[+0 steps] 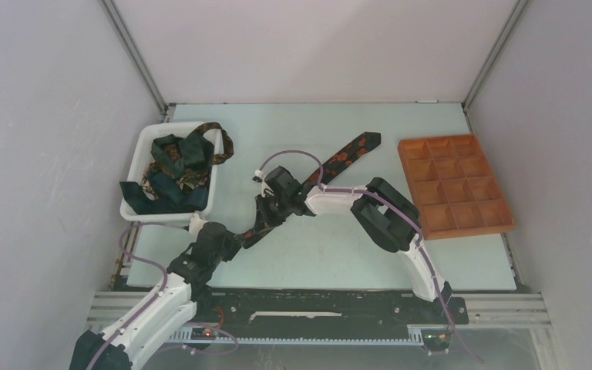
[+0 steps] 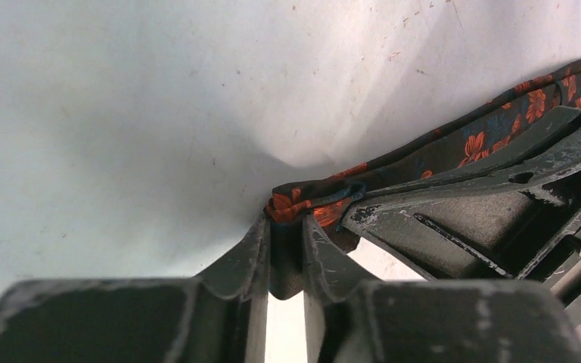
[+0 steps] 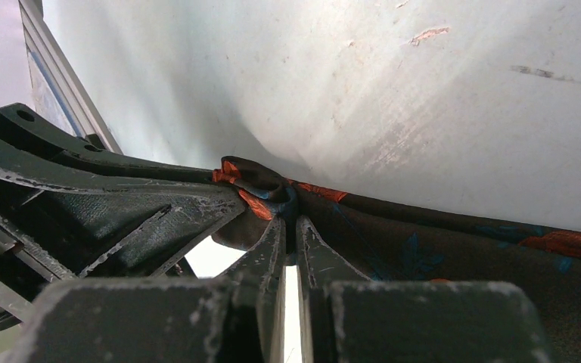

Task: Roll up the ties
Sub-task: Roll the tie at the center of the board.

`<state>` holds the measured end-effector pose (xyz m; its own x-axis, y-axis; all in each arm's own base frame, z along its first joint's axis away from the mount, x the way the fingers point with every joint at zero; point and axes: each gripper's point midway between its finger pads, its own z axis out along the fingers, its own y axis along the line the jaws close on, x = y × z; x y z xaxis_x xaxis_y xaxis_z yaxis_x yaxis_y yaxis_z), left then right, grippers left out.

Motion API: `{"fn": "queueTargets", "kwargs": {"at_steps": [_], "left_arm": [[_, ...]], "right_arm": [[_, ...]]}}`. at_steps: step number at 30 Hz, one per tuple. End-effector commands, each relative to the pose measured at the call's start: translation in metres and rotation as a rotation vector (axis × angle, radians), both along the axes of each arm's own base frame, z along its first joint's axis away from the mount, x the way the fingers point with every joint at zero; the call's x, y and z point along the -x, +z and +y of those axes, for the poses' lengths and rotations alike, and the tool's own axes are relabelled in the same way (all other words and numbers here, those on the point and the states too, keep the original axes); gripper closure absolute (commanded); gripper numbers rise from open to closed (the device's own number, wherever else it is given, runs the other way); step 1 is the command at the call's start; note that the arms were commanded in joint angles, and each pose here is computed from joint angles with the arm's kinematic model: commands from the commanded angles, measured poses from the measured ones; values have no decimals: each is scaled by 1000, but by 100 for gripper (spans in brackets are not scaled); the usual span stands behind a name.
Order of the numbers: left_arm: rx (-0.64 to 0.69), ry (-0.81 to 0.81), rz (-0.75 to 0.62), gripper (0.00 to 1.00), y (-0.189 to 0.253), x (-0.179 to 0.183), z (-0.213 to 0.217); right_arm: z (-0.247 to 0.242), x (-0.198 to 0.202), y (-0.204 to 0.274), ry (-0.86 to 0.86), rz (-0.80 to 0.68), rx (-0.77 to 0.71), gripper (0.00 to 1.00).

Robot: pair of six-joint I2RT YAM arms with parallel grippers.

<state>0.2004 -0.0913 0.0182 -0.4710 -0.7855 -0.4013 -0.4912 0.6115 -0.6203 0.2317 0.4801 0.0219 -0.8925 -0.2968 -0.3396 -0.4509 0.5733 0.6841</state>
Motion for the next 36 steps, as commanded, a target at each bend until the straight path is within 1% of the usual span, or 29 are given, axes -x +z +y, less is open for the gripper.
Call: {"fn": "queueTargets", "kwargs": {"at_steps": [1, 4, 7, 9, 11, 13, 15, 18, 22, 25, 30, 36], "left_arm": [[-59, -27, 51, 86, -18, 8, 6], [-90, -63, 44, 100, -13, 6, 5], [-107, -105, 35, 100, -6, 4, 2], [-117, -129, 28, 100, 2, 3, 0], [-137, -146, 41, 100, 8, 5, 1], [-157, -158, 58, 100, 12, 7, 3], [-177, -165, 76, 100, 16, 10, 6], [-195, -173, 95, 100, 23, 15, 9], [-216, -182, 110, 100, 33, 18, 12], [-217, -193, 134, 100, 34, 21, 11], [-227, -189, 151, 100, 38, 22, 13], [-232, -183, 146, 100, 43, 21, 14]], "right_arm": [[-17, -6, -24, -35, 12, 84, 98], [-16, -7, -17, -32, 6, 73, 94], [-15, -9, -2, -35, -16, 60, 82], [-14, -13, 14, -39, -39, 48, 74], [-14, -17, 31, -41, -66, 35, 68], [-14, -19, 47, -43, -90, 24, 64], [-12, -19, 63, -40, -114, 7, 62], [-10, -17, 80, -40, -143, -15, 62], [0, -3, 87, -13, -155, -38, 68], [9, 6, 80, 7, -144, -51, 73], [24, 17, 65, 41, -118, -63, 80], [34, 20, 47, 54, -92, -58, 85]]}}
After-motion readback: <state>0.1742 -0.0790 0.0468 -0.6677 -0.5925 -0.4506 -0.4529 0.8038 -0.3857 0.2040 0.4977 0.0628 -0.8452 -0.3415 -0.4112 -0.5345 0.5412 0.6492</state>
